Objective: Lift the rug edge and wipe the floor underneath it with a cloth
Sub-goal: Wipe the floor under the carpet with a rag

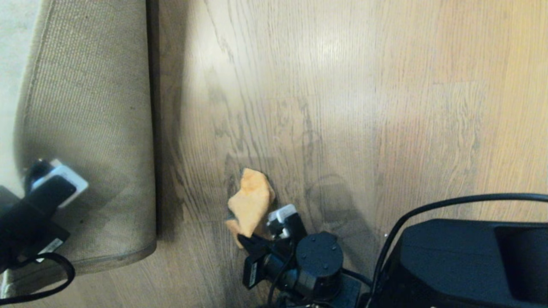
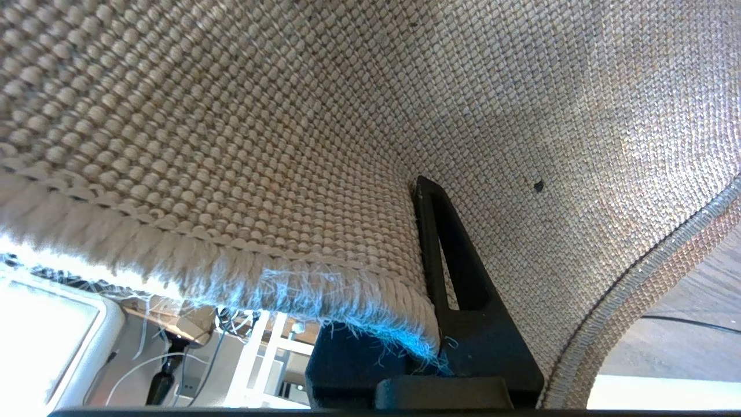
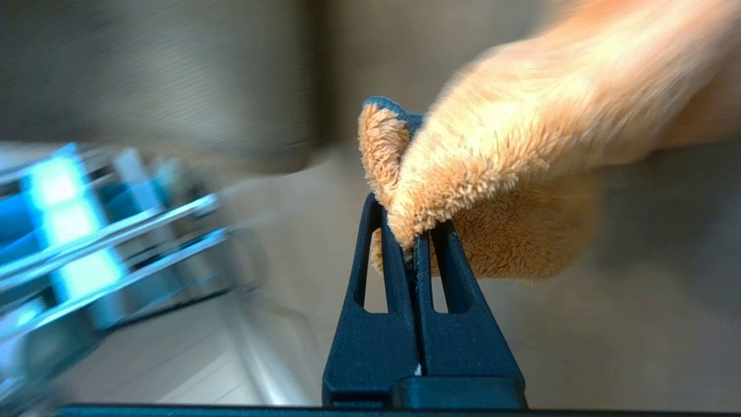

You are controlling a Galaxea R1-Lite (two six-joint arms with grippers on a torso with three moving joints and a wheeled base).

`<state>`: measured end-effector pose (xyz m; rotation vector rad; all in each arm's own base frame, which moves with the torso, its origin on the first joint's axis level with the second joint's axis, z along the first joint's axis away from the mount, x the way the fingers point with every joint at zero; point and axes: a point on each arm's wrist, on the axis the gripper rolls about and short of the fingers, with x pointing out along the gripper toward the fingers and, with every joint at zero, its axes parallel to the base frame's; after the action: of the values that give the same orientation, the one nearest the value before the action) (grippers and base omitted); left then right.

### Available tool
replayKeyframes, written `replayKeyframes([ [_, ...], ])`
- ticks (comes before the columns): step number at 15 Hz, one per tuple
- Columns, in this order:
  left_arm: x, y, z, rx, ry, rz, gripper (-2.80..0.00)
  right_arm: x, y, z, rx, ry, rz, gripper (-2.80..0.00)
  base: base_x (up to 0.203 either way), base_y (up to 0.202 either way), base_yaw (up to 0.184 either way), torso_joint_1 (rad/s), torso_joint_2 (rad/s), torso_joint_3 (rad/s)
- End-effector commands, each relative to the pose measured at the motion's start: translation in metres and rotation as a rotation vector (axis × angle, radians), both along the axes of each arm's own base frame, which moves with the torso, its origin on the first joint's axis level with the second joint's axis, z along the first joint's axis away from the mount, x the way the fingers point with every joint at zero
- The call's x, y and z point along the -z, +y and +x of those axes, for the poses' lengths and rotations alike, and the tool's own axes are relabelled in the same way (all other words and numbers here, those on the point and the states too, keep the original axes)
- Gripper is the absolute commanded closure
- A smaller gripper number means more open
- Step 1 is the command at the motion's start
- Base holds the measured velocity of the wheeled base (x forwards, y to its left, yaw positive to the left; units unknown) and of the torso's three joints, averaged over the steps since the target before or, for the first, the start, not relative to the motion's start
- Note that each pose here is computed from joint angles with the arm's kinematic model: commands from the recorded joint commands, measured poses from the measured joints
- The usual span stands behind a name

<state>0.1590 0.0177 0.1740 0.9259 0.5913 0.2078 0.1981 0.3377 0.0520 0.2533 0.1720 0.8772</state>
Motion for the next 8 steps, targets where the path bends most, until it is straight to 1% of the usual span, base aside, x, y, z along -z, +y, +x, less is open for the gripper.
replayKeyframes([
  [1,0.002,0.0,0.0,-0.001,0.01,0.005,0.0,0.009,0.032,-0.024,-0.088,-0.004,0.012,0.0,0.0,0.0,0.0,0.0,0.0,0.0],
  [3,0.004,0.0,-0.001,-0.001,0.016,0.005,0.0,0.019,0.054,-0.032,-0.128,-0.007,0.019,0.0,0.0,0.0,0.0,0.0,0.0,0.0],
  [5,0.004,0.0,-0.001,-0.001,0.014,0.005,0.0,0.032,0.072,-0.032,-0.142,-0.011,0.028,0.0,0.0,0.0,0.0,0.0,0.0,0.0],
  [8,0.005,0.001,-0.002,-0.006,0.016,0.005,0.0,0.045,0.089,-0.027,-0.14,-0.021,0.047,0.0,0.0,0.0,0.0,0.0,0.0,0.0],
])
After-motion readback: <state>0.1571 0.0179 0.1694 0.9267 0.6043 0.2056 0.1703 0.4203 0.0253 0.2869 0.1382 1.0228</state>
